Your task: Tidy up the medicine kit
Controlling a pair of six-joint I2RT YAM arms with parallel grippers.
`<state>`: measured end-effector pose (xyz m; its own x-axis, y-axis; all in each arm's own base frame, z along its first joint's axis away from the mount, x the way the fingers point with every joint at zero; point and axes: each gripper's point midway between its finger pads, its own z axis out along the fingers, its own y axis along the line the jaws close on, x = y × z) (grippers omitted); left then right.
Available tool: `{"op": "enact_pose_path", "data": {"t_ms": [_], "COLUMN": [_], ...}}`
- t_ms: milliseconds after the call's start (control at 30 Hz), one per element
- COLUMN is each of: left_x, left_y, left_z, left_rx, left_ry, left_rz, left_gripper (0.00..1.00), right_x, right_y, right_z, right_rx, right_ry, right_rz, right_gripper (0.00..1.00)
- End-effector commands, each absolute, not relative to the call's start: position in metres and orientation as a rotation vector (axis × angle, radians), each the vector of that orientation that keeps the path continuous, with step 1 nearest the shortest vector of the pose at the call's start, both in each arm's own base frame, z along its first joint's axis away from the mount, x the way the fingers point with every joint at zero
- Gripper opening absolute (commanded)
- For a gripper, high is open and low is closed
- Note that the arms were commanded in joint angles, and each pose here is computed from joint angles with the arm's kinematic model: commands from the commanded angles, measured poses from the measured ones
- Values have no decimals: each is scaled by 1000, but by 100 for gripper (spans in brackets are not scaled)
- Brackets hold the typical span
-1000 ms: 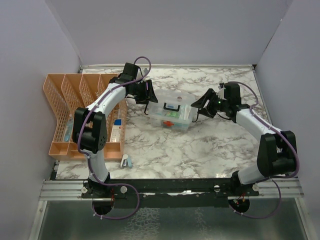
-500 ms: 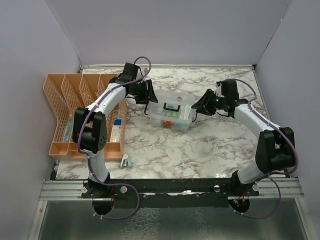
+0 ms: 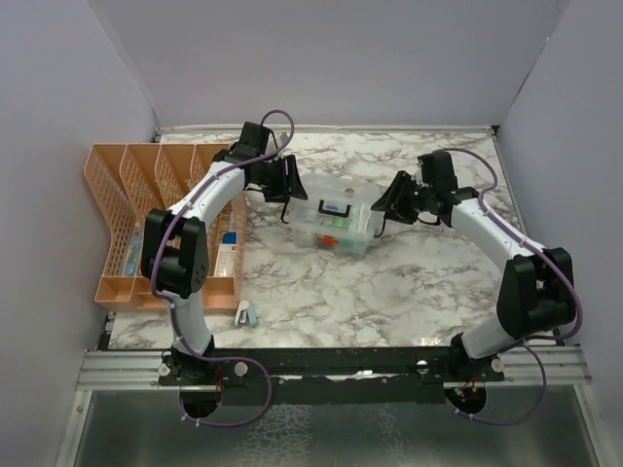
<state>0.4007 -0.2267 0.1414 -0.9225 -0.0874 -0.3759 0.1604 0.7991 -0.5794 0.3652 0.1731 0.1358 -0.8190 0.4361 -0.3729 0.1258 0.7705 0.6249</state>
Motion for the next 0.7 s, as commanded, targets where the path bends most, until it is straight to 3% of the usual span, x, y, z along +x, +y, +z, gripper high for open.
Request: {"op": "enact_pose_path", "data": {"t_ms": [0, 667], "left_x": [403, 404], "left_y": [-222, -222], "left_z": [117, 115], "left_rx": [49, 42], "left_ry": [2656, 2659], "left_rz": [-819, -818], "left_gripper": [53, 52], "right_x": [365, 364], "right_y": [151, 160], "right_z": [126, 133], "right_rx": [444, 409], "right_ry": [2477, 2501], "right_rz": [577, 525], "right_gripper": [50, 33]}}
